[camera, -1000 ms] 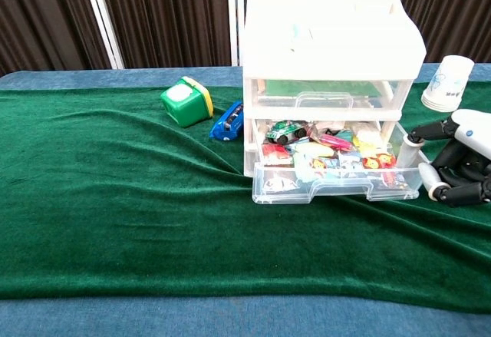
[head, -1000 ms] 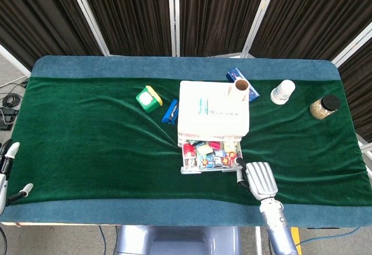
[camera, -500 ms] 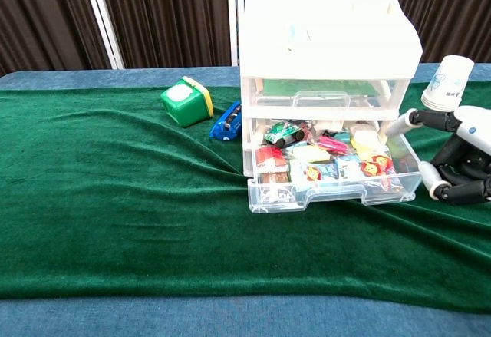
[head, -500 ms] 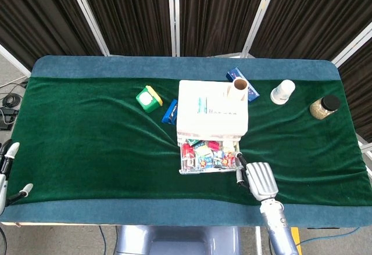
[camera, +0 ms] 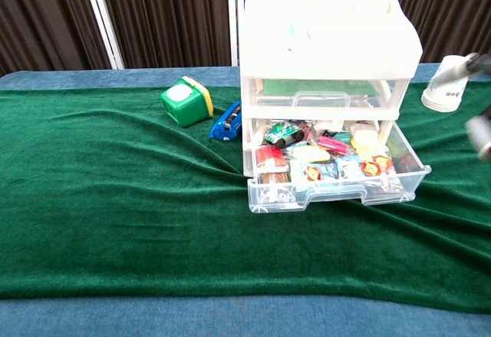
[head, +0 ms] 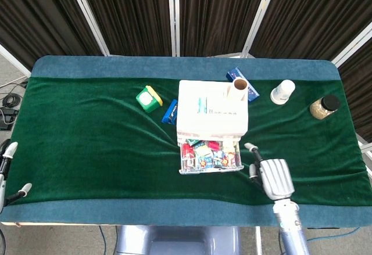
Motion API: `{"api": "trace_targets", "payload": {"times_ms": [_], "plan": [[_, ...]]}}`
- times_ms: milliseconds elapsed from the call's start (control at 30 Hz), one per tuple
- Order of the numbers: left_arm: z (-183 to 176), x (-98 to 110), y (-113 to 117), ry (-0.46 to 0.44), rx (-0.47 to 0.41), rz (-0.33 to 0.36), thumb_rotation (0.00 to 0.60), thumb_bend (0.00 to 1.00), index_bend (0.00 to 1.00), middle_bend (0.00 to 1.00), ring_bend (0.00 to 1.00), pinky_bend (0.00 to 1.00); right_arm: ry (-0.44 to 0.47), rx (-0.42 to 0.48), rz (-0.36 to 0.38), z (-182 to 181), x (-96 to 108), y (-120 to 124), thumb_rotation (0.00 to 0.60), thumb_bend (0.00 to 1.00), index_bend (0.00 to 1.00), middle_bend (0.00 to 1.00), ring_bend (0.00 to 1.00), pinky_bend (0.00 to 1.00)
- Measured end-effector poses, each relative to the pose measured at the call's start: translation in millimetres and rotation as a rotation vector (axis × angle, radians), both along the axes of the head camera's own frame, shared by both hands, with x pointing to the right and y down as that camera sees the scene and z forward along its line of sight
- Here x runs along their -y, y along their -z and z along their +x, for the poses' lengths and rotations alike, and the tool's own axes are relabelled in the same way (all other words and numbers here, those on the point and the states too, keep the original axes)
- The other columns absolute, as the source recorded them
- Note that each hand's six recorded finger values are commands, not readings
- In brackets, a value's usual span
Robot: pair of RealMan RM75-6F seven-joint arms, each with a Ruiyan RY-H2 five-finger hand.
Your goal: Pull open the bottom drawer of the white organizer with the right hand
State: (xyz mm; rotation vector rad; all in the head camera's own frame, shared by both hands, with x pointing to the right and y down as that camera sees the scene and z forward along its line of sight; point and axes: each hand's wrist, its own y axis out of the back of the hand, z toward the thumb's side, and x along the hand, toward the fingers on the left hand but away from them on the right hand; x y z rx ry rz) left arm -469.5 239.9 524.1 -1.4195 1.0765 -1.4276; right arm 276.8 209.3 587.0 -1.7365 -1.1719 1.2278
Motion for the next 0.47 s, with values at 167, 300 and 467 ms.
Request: {"api": "trace_targets", "payload": {"times_ms": [167,300,467], "plan": [[1.9,-0.6,-1.6,-0.008,0.008,-0.001,0.6,0.0,0.0,0.0,0.0,0.0,-0.027,-0.032,0.102,34.0,7.1,25.3,0.6,0.44,0.19,0.36,0.43,0.29],[3.2,-1.2,-4.0,-0.015,0.019,-0.003,0.6,0.0,0.0,0.0,0.0,0.0,0.007,-0.056,0.119,60.5,2.7,32.4,0.6,0.28,0.05,0.03,0.03,0.02],[4.1,-1.7,-8.1,-0.028,0.033,-0.013,0.6,0.0,0.0,0.0,0.0,0.0,0.064,-0.168,0.057,93.1,-7.8,29.9,0.6,0.2,0.0,0.0,0.0,0.0]]}}
